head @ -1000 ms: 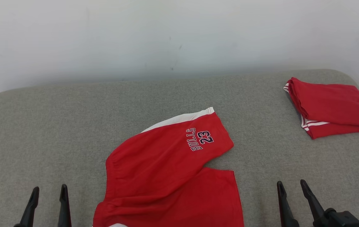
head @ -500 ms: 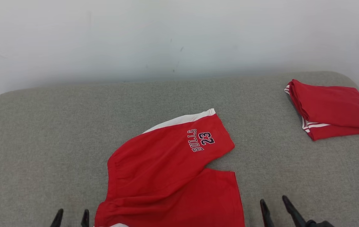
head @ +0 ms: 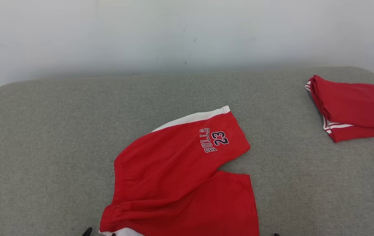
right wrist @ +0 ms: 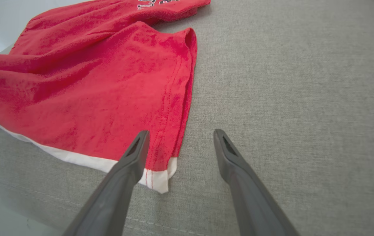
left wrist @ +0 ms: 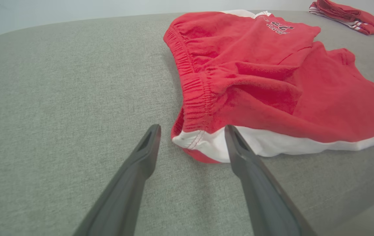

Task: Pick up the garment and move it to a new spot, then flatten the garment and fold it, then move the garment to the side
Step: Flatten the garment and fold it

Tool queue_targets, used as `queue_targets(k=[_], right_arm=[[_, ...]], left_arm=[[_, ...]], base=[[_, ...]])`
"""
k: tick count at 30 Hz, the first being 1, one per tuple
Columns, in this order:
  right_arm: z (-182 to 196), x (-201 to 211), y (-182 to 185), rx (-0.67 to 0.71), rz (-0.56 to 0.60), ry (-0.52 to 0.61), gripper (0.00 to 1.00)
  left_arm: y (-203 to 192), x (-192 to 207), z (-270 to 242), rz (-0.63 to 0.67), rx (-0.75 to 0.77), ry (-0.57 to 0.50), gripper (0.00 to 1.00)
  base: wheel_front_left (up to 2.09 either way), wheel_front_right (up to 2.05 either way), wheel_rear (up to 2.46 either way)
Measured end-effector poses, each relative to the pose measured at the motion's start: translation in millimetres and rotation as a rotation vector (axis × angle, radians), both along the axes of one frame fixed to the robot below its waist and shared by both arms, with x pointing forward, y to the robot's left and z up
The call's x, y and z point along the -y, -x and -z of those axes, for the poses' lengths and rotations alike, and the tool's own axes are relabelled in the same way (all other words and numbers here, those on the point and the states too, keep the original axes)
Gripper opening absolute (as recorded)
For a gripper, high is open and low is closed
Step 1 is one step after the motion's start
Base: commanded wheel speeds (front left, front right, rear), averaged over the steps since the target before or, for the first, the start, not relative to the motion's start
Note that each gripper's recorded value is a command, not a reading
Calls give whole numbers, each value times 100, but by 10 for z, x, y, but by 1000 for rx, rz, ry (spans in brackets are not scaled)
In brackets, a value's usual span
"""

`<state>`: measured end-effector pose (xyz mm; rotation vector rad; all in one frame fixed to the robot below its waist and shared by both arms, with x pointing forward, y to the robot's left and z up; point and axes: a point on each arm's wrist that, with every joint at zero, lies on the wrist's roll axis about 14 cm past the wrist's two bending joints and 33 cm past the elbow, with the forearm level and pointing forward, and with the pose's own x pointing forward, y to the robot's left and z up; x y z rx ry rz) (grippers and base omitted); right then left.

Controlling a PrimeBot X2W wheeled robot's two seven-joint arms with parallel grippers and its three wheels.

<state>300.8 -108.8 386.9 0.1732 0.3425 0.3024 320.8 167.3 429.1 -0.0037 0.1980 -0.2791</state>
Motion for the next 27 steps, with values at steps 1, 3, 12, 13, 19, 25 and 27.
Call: queue_targets(k=[1,3,12,13,19,25,27], right_arm=[[40,-32,11,-15,-9,-2,100],[114,-87,36,-44,-22,-7,100],[318,-184,78,-125,-27,-22,100],[329,-192,74,-130,-29,-23,100],[407,-274,101,-163,-48,-31,100],[460,-401,152,-188,-96,-30,0],[452,-426,161,-187,-106,-30,0]], left_arm=[[-20,6,19,9,-7,-3,100],[-75,12,24,23,-10,-9,100],[-153,138,165,109,-60,-42,100],[-151,150,185,115,-67,-43,100],[-140,170,289,139,-108,-48,100],[-141,221,329,152,-127,-38,0],[-140,238,317,153,-126,-28,0]], base=[[0,0,0],[0,0,0],[0,0,0],[0,0,0],[0,0,0],[0,0,0],[0,0,0]])
